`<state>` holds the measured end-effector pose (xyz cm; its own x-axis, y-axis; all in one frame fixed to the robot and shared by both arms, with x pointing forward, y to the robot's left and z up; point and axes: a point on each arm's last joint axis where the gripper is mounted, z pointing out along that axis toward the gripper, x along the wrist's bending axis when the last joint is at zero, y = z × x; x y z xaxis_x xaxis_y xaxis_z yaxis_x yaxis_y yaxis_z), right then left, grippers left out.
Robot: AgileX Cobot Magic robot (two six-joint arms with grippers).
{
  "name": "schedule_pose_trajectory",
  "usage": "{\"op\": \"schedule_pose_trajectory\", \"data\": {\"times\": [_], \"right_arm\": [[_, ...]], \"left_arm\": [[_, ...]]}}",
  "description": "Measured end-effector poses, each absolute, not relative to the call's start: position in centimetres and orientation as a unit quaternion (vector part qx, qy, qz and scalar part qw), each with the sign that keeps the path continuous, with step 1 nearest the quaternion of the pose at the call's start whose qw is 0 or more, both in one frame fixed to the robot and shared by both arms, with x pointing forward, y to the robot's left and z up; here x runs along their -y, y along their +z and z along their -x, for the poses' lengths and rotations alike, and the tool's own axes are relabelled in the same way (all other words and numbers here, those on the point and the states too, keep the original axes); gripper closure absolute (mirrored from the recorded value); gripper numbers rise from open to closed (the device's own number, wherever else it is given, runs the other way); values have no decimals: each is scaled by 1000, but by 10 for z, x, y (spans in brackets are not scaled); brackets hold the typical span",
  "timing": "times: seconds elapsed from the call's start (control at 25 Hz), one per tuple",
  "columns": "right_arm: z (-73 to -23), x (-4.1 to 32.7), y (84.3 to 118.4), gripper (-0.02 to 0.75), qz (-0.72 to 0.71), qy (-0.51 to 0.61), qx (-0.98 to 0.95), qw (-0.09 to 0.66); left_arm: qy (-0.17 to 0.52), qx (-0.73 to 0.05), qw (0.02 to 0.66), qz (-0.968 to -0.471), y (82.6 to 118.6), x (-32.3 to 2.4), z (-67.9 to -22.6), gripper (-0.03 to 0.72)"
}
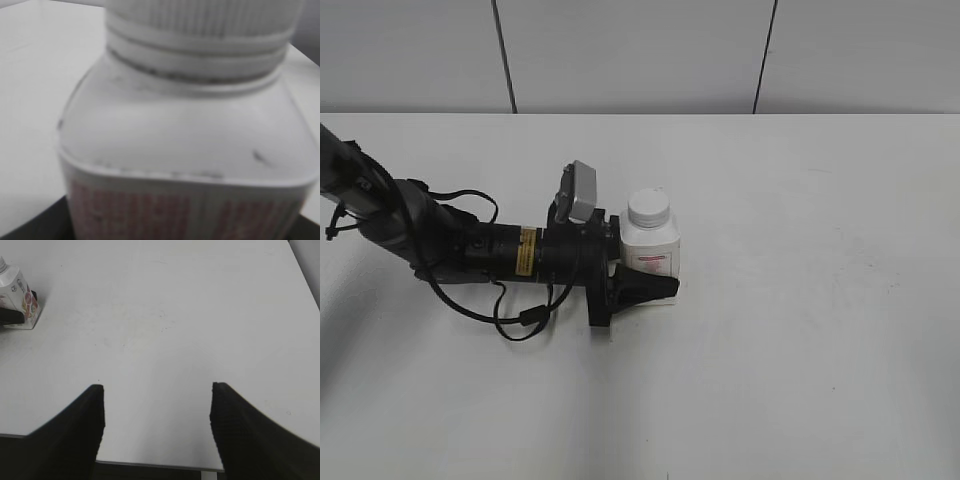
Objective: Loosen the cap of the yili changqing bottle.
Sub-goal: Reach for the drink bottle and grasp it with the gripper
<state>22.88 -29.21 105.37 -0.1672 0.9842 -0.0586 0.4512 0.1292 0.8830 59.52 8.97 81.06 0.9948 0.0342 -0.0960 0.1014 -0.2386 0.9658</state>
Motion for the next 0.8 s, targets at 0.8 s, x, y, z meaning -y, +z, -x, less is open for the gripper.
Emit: {"op": "schedule_pose_trajectory", "data": {"times": [0.8], "right_arm": [[-229, 292, 1054, 212, -541, 378, -664, 353]], "left_arm": [[-31, -31, 612, -790, 810, -90, -594, 270]]}}
